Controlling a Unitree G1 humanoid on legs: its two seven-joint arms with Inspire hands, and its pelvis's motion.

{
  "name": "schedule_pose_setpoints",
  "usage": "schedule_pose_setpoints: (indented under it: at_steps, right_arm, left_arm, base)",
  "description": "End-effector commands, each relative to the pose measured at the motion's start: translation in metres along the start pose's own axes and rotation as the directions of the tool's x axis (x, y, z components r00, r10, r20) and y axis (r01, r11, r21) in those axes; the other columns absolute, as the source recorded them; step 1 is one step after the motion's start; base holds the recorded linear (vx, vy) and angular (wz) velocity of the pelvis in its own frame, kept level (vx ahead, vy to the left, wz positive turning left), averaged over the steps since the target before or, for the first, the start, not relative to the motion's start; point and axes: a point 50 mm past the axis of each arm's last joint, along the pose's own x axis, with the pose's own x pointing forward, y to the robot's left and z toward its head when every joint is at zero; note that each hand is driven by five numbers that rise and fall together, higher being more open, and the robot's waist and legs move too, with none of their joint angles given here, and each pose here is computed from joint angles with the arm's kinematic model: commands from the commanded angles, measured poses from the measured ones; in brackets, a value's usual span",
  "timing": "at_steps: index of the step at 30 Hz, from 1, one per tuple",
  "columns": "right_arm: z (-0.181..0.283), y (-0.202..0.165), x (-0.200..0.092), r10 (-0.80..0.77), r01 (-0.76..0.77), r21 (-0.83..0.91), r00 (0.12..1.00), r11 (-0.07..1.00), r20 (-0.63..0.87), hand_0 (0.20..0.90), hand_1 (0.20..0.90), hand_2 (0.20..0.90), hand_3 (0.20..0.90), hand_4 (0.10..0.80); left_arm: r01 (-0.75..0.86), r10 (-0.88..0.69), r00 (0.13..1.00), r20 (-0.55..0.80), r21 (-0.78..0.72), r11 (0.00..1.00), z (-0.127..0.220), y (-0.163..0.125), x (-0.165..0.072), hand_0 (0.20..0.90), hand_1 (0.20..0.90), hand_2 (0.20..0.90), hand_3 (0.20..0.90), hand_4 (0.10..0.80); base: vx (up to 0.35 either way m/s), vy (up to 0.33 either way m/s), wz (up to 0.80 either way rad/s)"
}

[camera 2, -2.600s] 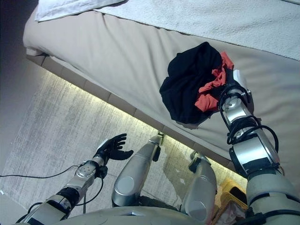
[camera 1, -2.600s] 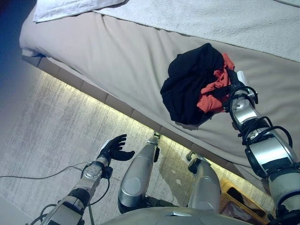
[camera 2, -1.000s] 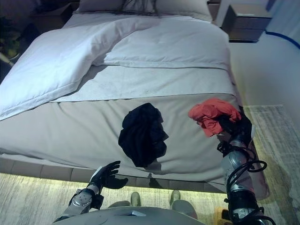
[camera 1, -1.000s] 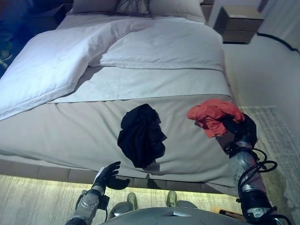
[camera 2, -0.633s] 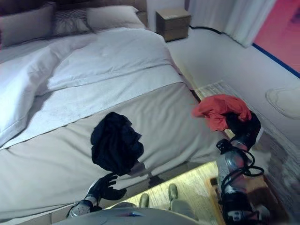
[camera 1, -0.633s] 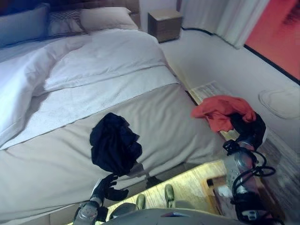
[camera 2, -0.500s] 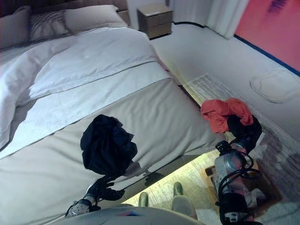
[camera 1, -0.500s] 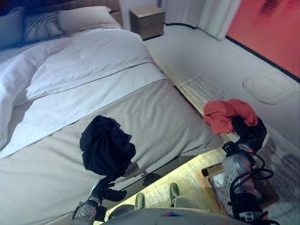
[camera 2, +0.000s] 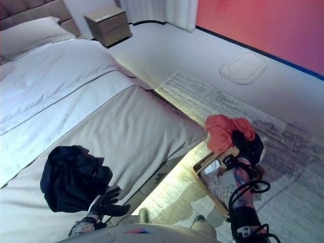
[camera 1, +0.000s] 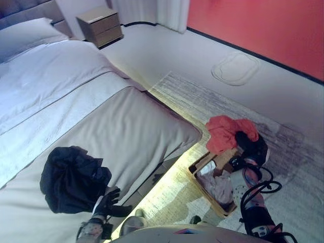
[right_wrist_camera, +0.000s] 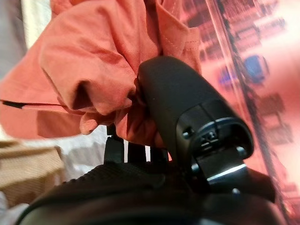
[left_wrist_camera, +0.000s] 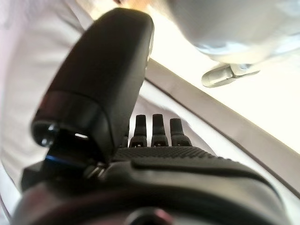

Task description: Pick up the clothes from the bed and place them into the basket

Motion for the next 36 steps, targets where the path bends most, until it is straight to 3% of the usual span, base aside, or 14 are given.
schedule_pose_setpoints:
  at_steps: [1,14,24,36]
  right_arm:
    - [0.046,0.01,0.008,0.002,-0.023,0.096,0.978,0.995,0.21,0.3,0.3,0.3,0.2,0.1]
    - [0.013,-0.053,0.019,-0.3,0.3,0.008,0.952,0.954,0.065,0.3,0.3,0.3,0.2,0.1]
    - [-0.027,-0.098,0.021,-0.365,0.348,-0.123,0.916,0.93,-0.168,0.3,0.3,0.3,0.2,0.1]
    - [-0.043,-0.149,0.013,-0.526,0.473,-0.239,0.804,0.848,-0.276,0.3,0.3,0.3,0.2,0.1]
  left_arm:
    - [-0.018,0.014,0.993,0.115,0.034,0.999,0.029,0.008,0.008,0.9,0.9,0.9,0.9,0.8]
    - [0.006,-0.012,0.998,0.062,0.11,0.994,0.01,0.014,0.002,0.9,0.9,0.9,0.9,0.8]
    - [0.053,-0.063,0.997,0.054,0.164,0.985,0.011,0.014,0.003,0.9,0.9,0.9,0.9,0.8]
    - [0.053,-0.06,0.998,0.032,0.197,0.979,0.006,0.021,0.002,0.9,0.9,0.9,0.9,0.8]
  base:
    - [-0.047,-0.147,-0.14]
    - [0.01,-0.012,0.08]
    - [0.024,-0.02,0.11]
    - [0.022,-0.02,0.06]
